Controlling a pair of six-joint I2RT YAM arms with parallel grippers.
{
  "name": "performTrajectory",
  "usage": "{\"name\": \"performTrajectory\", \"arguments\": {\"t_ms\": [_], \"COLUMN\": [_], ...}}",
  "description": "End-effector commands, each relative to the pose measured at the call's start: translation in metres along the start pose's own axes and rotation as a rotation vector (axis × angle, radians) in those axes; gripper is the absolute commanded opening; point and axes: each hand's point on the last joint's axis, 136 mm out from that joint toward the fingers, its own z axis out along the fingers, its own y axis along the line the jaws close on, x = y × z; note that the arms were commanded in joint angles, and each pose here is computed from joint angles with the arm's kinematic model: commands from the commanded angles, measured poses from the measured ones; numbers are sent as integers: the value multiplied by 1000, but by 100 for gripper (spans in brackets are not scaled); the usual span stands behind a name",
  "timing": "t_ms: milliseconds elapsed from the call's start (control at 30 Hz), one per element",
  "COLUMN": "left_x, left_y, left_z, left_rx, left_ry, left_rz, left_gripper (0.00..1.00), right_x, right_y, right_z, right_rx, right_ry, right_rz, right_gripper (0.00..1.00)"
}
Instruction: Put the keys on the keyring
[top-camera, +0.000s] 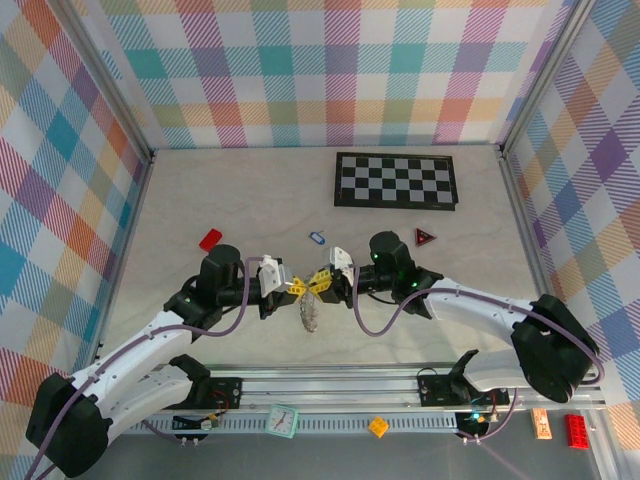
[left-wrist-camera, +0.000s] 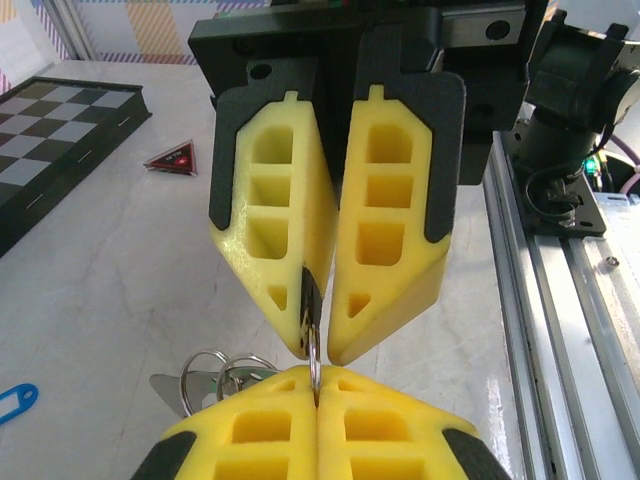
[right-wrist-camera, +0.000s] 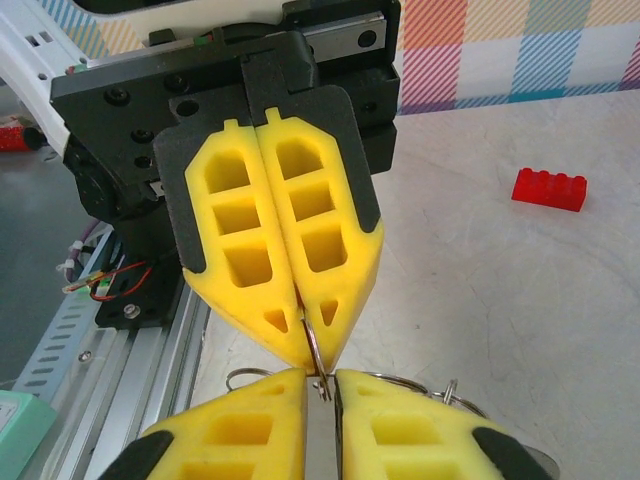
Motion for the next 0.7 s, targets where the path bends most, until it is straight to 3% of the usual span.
{"name": "performTrajectory", "arguments": {"t_ms": [0, 100, 200, 333, 533, 667], "left_x": [-16, -18, -18, -11, -1, -7], "left_y": [-6, -5, -4, 2, 1, 2], "left_z": [-1, -1, -1, -4, -14, -12], "left_rx": [31, 28, 21, -29, -50, -35], "left_ry": [-72, -77, -76, -24, 93, 88], "left_rz": [40, 42, 36, 30, 77, 64], "left_gripper": [0, 0, 0, 26, 24, 22], "right_x": [-14, -19, -22, -23, -19, -17], "right_y": [3, 3, 2, 1, 0, -1], "right_z": [3, 3, 3, 1, -6, -6], "right_rx": [-38, -39, -40, -24, 0, 2], "right_ry": [-38, -44, -47, -26, 78, 124], "right_rz": [-25, -35, -41, -55, -95, -113], "right_gripper": [14, 11, 0, 0, 0, 0]}}
